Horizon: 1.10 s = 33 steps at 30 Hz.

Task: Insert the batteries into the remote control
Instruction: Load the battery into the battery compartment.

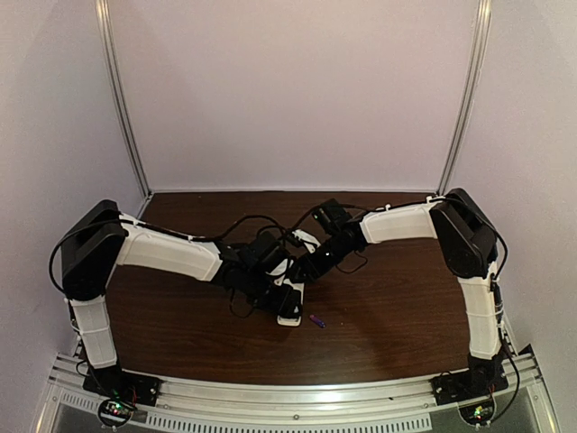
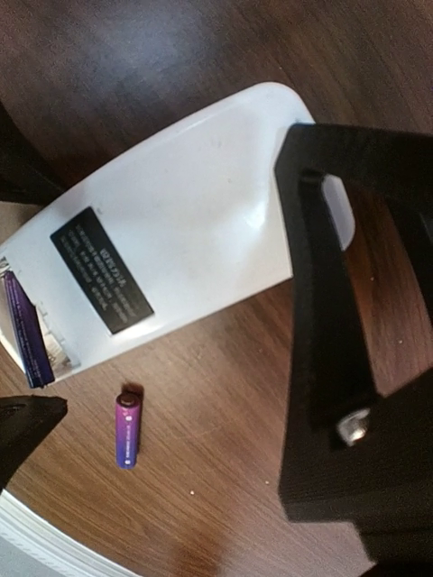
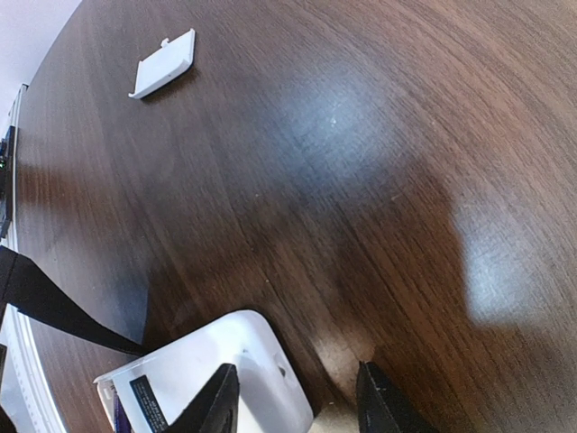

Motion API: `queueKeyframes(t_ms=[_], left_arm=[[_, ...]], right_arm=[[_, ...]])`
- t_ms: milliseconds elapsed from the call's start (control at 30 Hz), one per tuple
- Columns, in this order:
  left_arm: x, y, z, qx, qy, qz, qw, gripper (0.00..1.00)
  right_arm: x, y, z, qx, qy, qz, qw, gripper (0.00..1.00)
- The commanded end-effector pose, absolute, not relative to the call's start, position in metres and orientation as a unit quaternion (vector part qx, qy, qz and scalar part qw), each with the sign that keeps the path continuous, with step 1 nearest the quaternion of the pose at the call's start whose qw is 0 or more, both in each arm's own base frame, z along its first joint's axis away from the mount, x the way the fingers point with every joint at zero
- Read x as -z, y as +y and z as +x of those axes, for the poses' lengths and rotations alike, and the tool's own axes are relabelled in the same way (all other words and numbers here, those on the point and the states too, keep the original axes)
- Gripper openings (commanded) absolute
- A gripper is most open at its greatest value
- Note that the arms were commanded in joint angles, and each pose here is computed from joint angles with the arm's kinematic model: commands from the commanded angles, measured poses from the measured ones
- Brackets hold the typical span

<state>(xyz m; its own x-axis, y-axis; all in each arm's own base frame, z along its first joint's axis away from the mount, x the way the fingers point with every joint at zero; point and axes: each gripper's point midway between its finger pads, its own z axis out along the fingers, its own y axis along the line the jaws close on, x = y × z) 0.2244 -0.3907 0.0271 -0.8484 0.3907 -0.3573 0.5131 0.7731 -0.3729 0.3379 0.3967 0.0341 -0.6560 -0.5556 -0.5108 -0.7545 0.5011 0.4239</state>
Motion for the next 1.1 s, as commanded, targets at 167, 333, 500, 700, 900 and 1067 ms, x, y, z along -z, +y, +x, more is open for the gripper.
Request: queueKeyframes(t_ms=[167,333,500,700,900,1067], left_arm=[[0.006,-0.375,0.21,0.191,0.944,0.253,0.093,0.7],[0.008,-0.375,0.209,0.194,0.943,0.254,0.093,0.67],[0.01,-0.376,0.209,0.199,0.942,0.253,0.095,0.64],[0.014,-0.375,0.206,0.205,0.94,0.254,0.095,0.62],[0.017,-0.375,0.204,0.209,0.94,0.254,0.093,0.65],[0.007,-0.378,0.209,0.218,0.937,0.251,0.11,0.73]], right_arm=[[-0.027,0.393,0.329,-0.306,0.856,-0.39,0.146,0.46],[-0.026,0.393,0.328,-0.306,0.856,-0.391,0.145,0.46],[-0.026,0.393,0.328,-0.306,0.856,-0.391,0.144,0.47],[-0.025,0.393,0.327,-0.306,0.856,-0.392,0.143,0.47],[-0.025,0.392,0.327,-0.305,0.857,-0.391,0.142,0.47],[-0.025,0.391,0.327,-0.302,0.858,-0.391,0.142,0.47]])
